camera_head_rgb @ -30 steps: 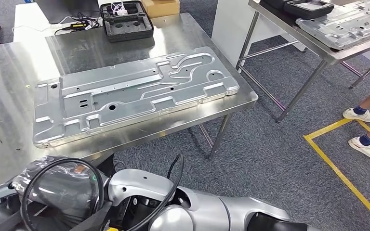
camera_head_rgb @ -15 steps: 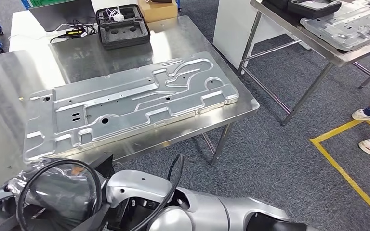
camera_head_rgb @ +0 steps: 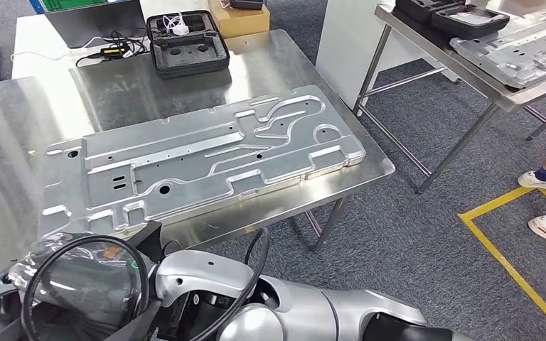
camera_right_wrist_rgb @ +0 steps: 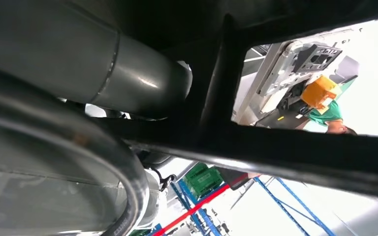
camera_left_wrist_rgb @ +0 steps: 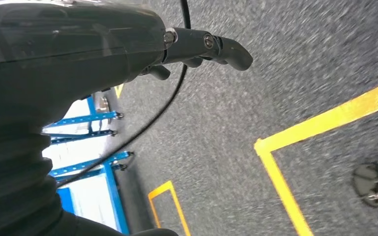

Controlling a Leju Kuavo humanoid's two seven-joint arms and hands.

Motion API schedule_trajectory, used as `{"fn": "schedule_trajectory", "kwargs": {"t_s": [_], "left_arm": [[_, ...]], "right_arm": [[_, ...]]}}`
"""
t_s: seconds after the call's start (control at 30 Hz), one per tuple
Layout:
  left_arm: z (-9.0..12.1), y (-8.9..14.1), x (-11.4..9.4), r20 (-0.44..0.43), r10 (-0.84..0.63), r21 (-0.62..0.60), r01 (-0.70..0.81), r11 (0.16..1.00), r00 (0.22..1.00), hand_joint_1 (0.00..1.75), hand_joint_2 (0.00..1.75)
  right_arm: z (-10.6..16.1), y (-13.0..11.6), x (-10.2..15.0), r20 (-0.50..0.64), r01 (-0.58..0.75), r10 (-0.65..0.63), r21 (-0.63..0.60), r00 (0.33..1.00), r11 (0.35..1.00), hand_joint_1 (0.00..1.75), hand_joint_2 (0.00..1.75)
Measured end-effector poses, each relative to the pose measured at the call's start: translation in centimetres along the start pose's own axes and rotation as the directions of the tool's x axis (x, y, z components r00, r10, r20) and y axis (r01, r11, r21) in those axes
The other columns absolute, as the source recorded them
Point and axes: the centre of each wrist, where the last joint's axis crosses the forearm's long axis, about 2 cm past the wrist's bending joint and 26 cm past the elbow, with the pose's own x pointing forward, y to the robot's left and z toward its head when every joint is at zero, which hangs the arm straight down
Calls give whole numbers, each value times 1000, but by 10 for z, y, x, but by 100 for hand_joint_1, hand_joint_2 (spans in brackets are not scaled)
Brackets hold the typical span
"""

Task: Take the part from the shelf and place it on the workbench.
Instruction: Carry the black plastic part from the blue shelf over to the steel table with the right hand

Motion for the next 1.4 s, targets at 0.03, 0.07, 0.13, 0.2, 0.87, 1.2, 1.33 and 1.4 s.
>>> {"fn": "schedule_trajectory", "kwargs": {"t_s": [0.03,0.07,0.13,0.2,0.87,1.2,1.33,1.4], "left_arm": [[0,0,0,2,0,0,0,1000,1000,0,175],[0,0,1,4,0,0,0,1000,1000,0,175],[0,0,1,5,0,0,0,1000,1000,0,175],[0,0,0,3,0,0,0,1000,1000,0,175],[-1,1,2,9,-1,9,1,1000,1000,0,175],[0,2,1,6,0,3,0,1000,1000,0,175],[0,1,-1,2,-1,9,1,1000,1000,0,175],[0,2,-1,1,-1,12,1,1000,1000,0,175]], "right_arm": [[0,0,0,0,1,-1,0,1000,1000,175,0],[1,0,0,-1,2,-2,0,1000,1000,175,0],[2,0,-1,-4,2,-2,1,1000,1000,175,0],[2,0,-2,-5,1,-1,2,1000,1000,175,0],[0,3,0,4,2,-2,26,1000,1000,175,0],[-1,4,1,8,2,-2,37,1000,999,175,0],[1,5,-1,0,8,-8,40,1000,999,175,0],[2,5,-2,-2,11,-11,42,1000,999,175,0]]}}
